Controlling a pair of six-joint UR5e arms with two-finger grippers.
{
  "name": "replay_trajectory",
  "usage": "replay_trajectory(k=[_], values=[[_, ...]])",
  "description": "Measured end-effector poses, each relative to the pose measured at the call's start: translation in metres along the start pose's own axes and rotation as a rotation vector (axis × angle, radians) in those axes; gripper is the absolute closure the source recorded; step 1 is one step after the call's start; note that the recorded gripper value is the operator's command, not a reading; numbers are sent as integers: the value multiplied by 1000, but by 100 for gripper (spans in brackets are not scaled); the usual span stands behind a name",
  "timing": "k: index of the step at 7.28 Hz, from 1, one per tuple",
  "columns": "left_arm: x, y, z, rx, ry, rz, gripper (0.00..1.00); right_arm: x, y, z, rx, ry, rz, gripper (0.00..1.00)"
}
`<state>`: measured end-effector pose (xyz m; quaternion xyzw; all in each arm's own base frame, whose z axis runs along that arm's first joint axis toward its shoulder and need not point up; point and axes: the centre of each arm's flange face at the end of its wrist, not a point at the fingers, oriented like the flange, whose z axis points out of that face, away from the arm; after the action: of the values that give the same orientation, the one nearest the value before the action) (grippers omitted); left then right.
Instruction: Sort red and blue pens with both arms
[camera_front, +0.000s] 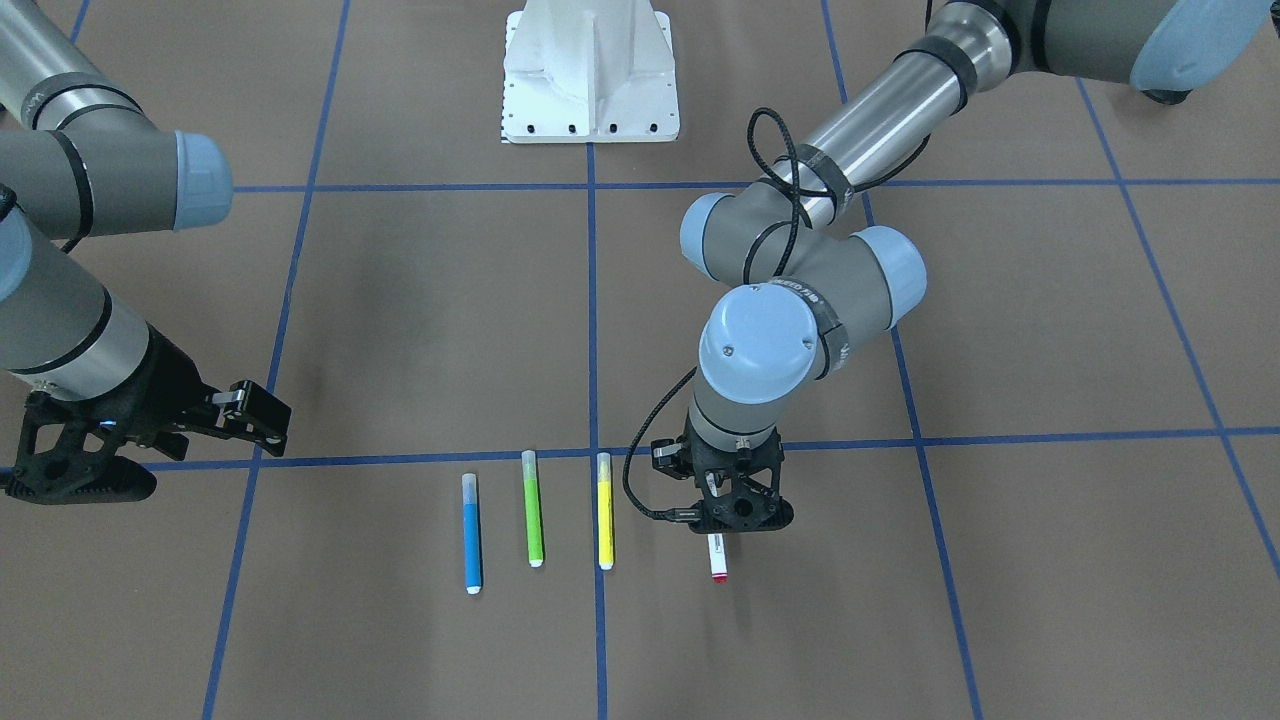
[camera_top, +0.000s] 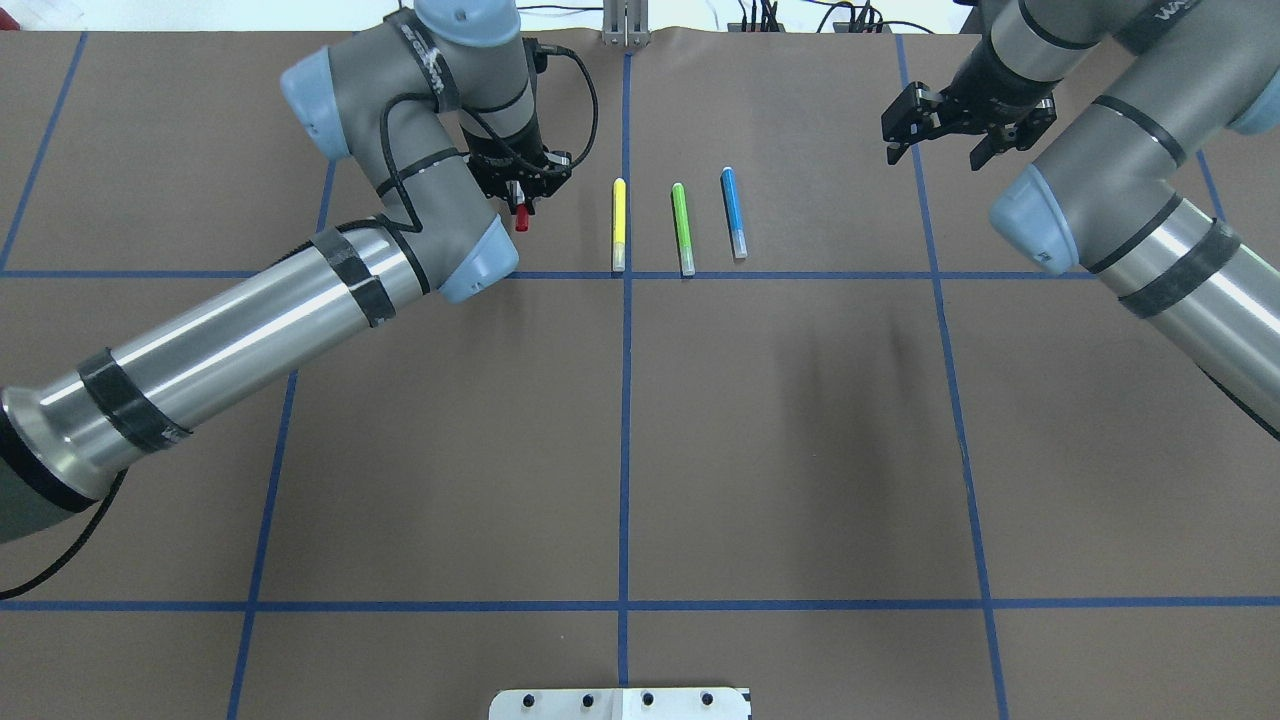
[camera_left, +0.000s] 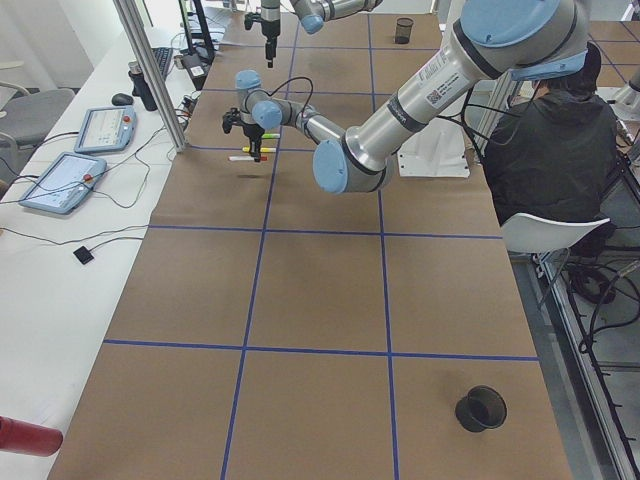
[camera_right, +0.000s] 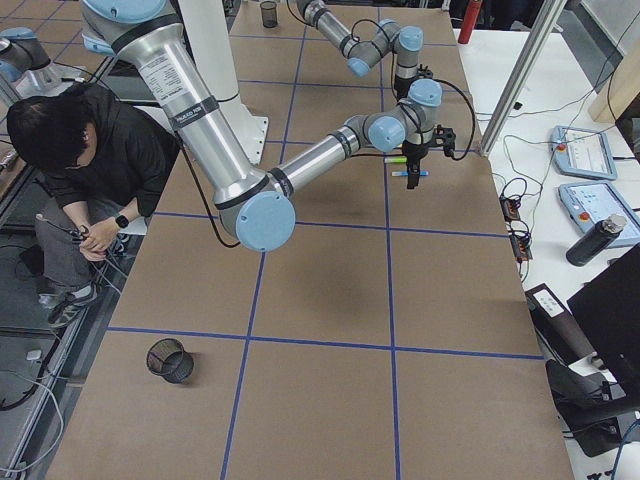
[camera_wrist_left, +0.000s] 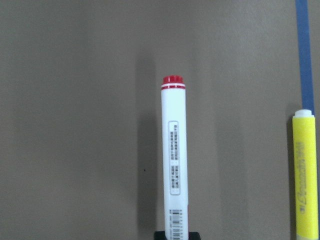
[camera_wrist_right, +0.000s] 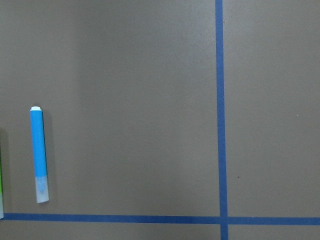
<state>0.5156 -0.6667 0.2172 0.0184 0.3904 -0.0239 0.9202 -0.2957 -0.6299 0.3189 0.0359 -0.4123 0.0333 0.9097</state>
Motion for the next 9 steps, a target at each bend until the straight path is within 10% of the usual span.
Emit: replay_trajectory(k=[9], values=[[-140,-62,-92,-7,-20,-30,100,-158,0,74,22,90,-26,5]])
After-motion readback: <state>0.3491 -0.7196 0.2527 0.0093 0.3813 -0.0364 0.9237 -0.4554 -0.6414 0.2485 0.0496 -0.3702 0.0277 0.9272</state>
